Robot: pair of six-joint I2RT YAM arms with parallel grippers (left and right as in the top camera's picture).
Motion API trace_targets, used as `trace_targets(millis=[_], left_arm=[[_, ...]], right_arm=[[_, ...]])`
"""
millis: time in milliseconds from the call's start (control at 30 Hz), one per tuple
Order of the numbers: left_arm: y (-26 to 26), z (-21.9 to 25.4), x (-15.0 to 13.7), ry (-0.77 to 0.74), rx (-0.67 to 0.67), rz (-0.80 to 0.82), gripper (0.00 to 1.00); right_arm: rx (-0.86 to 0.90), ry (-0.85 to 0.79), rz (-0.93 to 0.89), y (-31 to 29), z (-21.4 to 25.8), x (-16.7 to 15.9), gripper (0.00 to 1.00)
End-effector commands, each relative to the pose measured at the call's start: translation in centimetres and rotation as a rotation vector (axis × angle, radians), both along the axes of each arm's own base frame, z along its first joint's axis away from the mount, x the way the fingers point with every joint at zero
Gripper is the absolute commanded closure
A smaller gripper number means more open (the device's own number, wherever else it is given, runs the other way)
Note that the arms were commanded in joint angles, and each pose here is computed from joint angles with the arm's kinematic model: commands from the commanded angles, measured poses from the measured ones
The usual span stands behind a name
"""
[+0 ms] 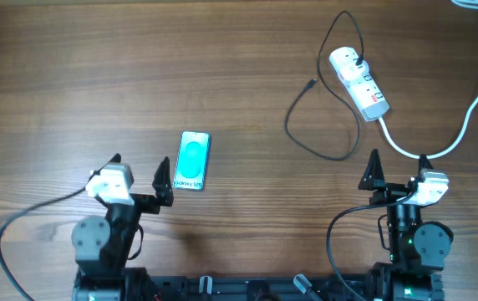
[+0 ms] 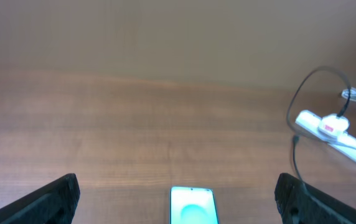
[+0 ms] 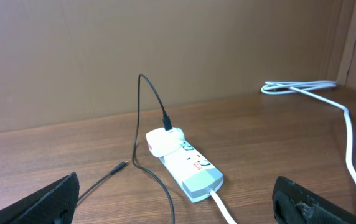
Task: Plug charger to phone and switch on socket
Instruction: 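Move the left gripper over the teal-screened phone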
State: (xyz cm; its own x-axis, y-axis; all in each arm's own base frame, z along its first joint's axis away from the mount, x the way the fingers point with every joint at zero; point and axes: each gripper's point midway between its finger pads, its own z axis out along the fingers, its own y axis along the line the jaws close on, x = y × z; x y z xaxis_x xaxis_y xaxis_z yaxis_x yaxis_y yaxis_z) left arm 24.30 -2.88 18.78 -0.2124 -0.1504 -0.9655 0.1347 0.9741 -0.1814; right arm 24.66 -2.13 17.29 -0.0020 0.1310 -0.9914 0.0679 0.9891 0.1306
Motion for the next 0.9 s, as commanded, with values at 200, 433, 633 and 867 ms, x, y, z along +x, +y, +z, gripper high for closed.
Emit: trace_targets(millis=[200, 433, 633, 867], left_arm=[[-2.4, 3.7, 0.9, 0.192, -0.072, -0.126, 0.0], [-3.7, -0.9, 0.2, 0.429, -0.117, -0.19, 0.0], [-4.9, -2.0, 0.4, 0.494, -0.173, -0.25, 0.0], [-4.9, -2.4, 1.6, 0.526, -0.241, -0.218, 0.0]], right_arm=[[0.001, -0.013, -0.015, -0.3, 0.3, -0.1, 0.0], [0.0, -0.014, -0.015, -0.3, 0.3, -0.1, 0.0], [0.001, -0.014, -0.015, -0.3, 0.3, -0.1, 0.0], [0.0, -0.014, -0.015, -0.3, 0.3, -0.1, 0.0]])
